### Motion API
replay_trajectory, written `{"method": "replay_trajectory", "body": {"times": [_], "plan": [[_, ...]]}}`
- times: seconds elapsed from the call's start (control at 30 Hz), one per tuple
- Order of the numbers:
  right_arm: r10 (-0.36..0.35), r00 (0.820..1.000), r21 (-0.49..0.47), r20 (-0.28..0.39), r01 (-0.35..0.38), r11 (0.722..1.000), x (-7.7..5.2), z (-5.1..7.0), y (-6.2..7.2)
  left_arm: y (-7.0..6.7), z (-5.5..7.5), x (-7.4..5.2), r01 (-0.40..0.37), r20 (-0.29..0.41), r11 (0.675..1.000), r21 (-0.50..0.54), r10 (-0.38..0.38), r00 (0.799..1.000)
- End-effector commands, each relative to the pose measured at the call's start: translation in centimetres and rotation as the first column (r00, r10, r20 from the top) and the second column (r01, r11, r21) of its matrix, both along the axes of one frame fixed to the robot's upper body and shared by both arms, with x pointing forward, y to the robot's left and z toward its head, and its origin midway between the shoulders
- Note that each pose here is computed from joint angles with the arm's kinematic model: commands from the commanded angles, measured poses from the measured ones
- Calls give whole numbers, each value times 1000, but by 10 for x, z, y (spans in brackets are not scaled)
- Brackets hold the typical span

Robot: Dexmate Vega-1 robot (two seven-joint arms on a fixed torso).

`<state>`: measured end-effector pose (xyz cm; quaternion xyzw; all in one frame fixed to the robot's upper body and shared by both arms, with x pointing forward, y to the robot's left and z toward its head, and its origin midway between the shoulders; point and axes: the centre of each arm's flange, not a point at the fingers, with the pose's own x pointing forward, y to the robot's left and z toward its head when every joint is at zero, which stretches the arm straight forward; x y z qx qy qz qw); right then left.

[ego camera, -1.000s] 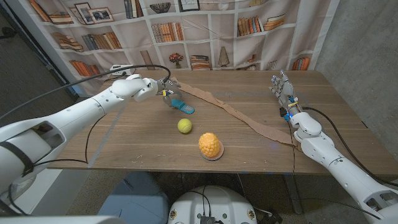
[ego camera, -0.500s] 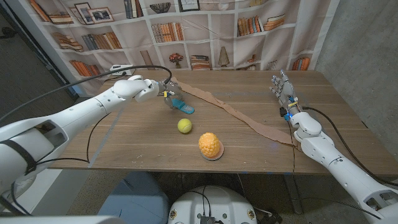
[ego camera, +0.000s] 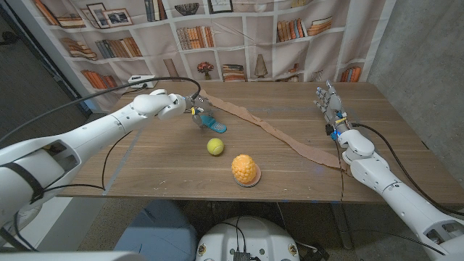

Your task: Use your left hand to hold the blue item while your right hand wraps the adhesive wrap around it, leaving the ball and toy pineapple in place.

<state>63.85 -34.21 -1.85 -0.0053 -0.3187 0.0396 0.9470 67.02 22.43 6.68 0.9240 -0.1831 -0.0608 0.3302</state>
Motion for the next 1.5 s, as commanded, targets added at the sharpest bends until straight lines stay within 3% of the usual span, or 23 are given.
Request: {"method": "replay_trajectory", "body": {"times": [0.03, 1.1, 1.5], "plan": [[1, 1000, -1, -7, -1, 1000, 2, 0, 2, 1, -6, 3, -5, -9, 1000, -2, 5, 1000], [11, 1000, -7, -12, -11, 1000, 8, 2, 4, -3, -26, 9, -4, -56, 1000, -2, 3, 998], [12, 1000, -5, -12, -12, 1000, 8, 1, -2, -6, -29, 3, 85, -20, 992, -89, -87, 996]]}}
